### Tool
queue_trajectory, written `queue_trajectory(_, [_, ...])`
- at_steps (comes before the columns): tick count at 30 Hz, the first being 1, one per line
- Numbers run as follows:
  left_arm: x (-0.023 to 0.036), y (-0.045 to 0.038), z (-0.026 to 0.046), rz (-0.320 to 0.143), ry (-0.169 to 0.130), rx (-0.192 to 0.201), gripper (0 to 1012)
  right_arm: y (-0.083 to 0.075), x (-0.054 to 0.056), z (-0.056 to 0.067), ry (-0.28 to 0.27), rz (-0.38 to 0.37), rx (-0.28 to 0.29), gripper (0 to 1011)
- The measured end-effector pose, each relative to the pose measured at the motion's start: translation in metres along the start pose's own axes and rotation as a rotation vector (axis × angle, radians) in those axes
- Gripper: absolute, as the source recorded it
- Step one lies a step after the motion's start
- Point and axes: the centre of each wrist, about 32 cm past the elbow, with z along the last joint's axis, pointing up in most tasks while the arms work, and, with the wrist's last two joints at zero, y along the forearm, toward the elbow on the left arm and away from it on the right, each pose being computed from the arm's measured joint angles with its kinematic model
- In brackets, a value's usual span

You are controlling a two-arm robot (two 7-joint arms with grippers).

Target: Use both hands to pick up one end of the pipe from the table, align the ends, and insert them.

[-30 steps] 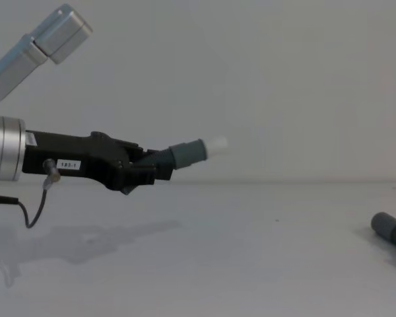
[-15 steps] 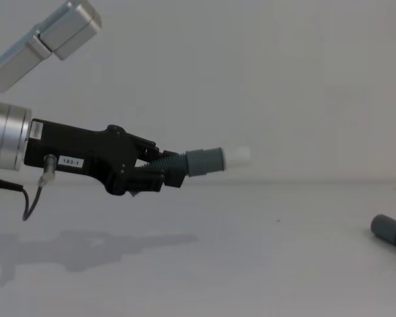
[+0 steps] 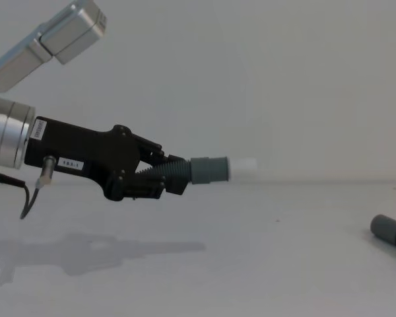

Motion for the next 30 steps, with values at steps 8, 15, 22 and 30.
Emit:
queue_trajectory(8, [0.0014,-0.0001,0.0007,-0.013,-0.018,0.003,307,-0.0005,-0.0013,-0.0012,-0.012,0.004,0.009,1002])
queue_trajectory(15, [0.0021,-0.0003,0.0011,-0.021,-0.027,0.005,307,-0.0008,-0.0019,-0.0017,-0.019,0.008,0.016,1002])
queue_trajectory(22, [0.0024,-0.0003,0.0012,-0.024,-0.031,0.006,307,-0.0010,-0.0022,-0.0020,-0.022,0.009,0.019,1002])
queue_trajectory(30, [0.0025,-0.0003,0.0012,-0.027,-0.034,0.006,307,-0.0011,-0.0025,-0.0021,-0.024,0.009,0.021,963])
